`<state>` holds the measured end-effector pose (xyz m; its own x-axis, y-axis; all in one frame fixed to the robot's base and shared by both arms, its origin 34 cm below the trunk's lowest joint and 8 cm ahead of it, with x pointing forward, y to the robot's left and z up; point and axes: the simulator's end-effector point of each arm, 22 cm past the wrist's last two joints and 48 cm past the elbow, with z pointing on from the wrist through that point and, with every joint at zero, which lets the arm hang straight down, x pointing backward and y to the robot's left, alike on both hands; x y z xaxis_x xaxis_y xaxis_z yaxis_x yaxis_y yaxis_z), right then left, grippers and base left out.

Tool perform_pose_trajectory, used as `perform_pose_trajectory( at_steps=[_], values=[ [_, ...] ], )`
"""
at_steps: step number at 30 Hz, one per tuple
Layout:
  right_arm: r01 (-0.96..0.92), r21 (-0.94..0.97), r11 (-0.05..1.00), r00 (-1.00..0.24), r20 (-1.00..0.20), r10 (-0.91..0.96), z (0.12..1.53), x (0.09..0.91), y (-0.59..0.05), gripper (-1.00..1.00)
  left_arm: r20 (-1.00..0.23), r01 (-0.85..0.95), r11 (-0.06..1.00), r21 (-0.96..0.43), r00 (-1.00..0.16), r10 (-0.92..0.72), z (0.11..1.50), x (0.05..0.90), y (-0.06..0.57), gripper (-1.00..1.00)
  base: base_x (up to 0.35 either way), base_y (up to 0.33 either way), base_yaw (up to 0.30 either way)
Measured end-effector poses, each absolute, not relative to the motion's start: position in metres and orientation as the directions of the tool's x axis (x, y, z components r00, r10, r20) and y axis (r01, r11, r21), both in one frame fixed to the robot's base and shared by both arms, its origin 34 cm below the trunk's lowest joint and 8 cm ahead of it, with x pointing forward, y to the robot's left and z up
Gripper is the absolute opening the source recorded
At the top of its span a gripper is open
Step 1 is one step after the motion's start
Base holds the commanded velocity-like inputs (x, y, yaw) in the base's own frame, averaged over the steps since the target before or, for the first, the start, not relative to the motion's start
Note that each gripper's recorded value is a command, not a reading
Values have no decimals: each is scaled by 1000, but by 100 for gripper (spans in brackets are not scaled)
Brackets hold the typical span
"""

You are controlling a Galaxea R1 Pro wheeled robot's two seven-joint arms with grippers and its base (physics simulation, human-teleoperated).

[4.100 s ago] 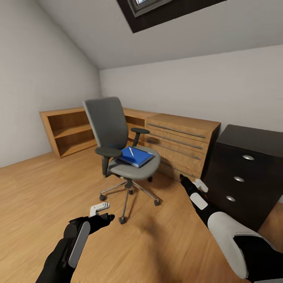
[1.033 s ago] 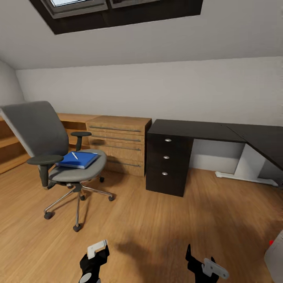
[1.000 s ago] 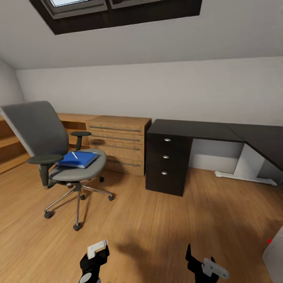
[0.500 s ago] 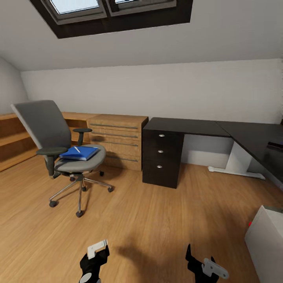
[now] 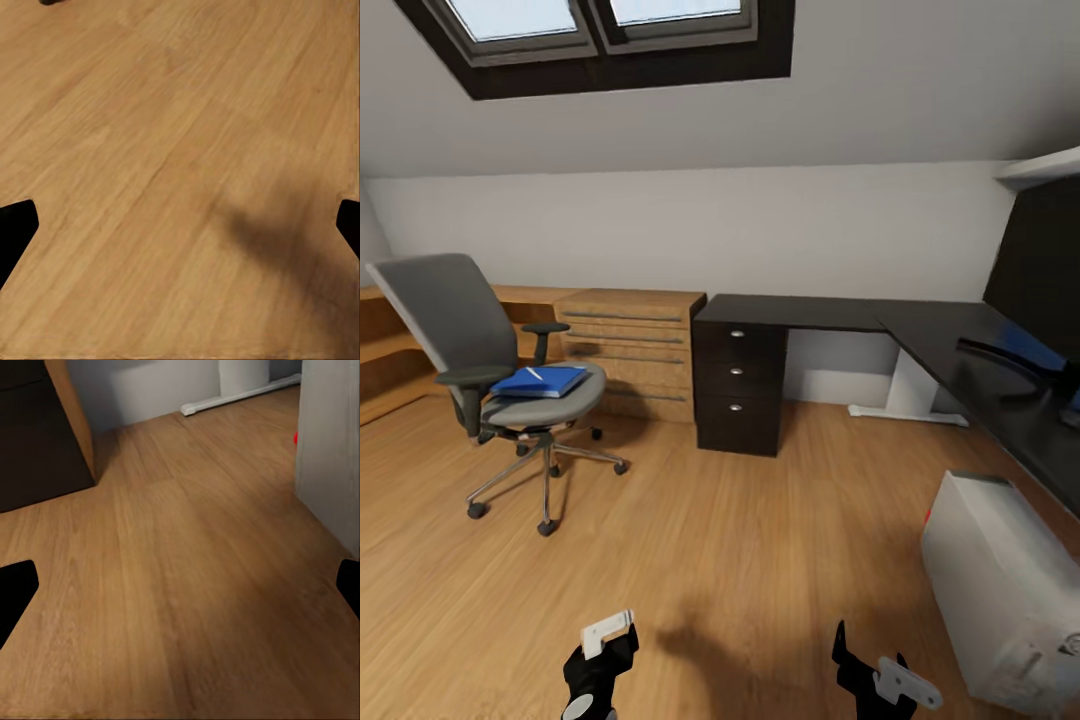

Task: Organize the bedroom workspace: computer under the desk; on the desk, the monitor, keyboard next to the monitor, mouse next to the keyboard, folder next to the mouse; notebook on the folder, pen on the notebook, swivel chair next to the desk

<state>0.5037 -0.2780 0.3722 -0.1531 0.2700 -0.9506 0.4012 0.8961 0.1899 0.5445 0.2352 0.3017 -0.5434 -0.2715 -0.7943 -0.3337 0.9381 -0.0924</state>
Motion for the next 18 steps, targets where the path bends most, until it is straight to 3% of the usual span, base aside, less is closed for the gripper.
perform_pose_trajectory(
  at_steps=[8, 18],
  values=[
    [401, 190, 896, -153, -951, 270, 372, 504, -278, 100, -794, -334, 938, -93, -543, -272, 302, 544, 235, 100, -323, -72, -264],
    [400, 188, 897, -156, -950, 269, 371, 503, -278, 100, -793, -334, 938, -92, -545, -271, 301, 544, 235, 100, -185, -292, -239]
  ],
)
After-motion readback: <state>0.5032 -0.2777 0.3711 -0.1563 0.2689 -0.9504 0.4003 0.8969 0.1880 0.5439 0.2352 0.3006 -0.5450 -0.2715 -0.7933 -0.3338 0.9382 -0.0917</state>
